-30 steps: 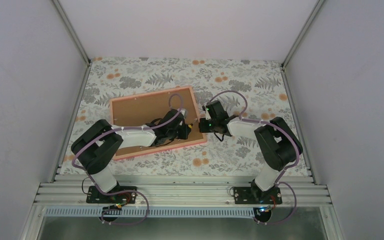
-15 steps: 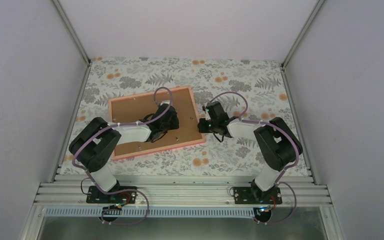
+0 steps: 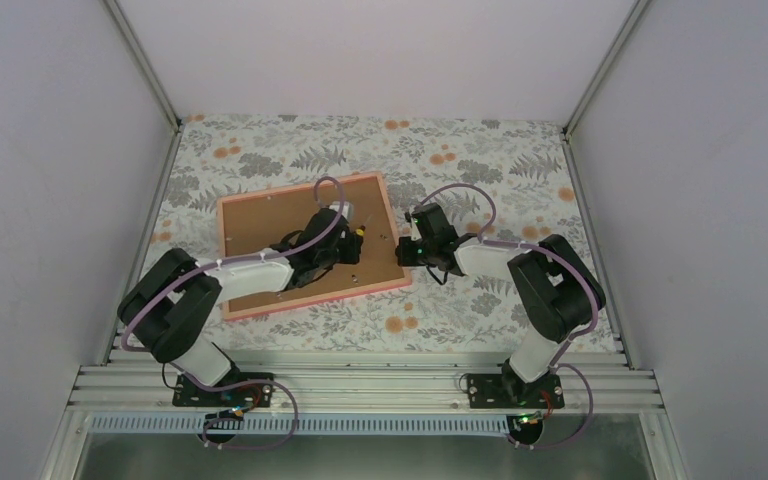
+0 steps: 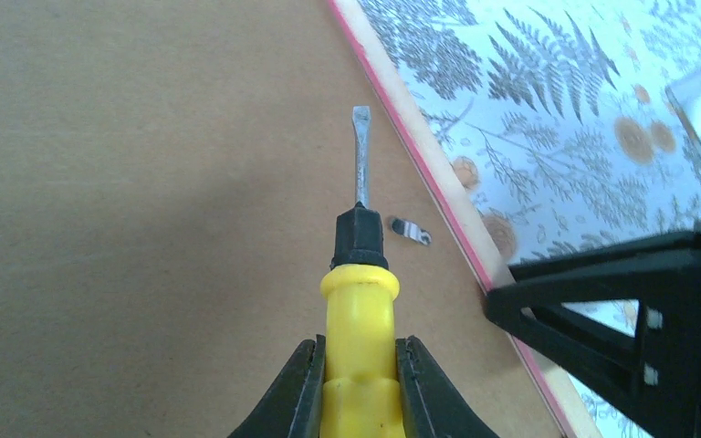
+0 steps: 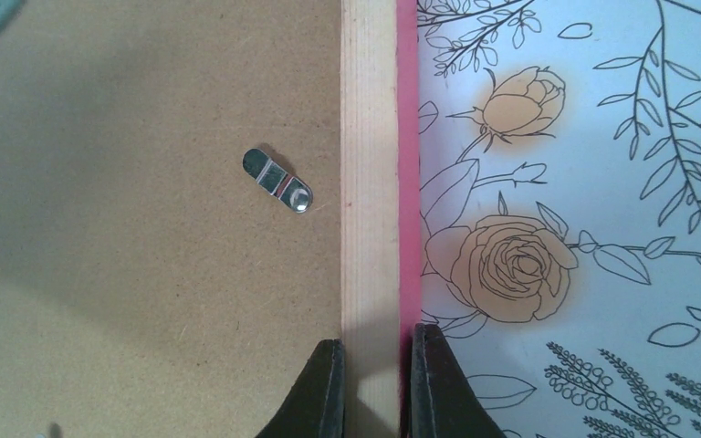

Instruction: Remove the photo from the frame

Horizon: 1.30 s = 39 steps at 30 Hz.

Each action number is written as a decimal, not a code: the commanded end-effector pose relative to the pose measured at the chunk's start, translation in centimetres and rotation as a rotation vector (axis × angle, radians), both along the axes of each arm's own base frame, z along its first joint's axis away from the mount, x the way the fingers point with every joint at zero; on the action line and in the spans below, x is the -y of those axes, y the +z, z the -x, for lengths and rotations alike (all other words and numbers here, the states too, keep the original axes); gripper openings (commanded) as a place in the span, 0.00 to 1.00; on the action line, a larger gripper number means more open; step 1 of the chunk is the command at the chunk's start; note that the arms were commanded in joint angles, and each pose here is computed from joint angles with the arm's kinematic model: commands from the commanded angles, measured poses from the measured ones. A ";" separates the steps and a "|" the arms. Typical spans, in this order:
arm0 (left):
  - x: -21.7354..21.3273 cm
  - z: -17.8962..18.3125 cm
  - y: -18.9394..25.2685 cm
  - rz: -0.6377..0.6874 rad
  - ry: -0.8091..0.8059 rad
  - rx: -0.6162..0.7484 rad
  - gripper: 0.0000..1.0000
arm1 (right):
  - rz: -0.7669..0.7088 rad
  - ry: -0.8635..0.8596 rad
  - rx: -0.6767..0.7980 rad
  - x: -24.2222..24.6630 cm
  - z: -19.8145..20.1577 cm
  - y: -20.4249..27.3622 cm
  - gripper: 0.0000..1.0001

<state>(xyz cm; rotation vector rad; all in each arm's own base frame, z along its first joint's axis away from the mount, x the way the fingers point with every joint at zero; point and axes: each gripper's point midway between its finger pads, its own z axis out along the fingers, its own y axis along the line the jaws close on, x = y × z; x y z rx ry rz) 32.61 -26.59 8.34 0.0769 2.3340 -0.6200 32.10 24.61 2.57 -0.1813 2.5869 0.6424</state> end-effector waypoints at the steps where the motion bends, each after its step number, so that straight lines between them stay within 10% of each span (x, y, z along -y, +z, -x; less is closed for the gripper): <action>1: 1.6 0.9 0.2 -0.043 -0.172 0.012 0.02 | 0.011 0.060 -0.120 -0.4 3.2 -1.8 0.04; 39: 1.4 3.0 -3.1 -0.208 -0.359 -0.153 0.02 | 0.022 0.079 -0.124 -0.4 3.3 -2.0 0.04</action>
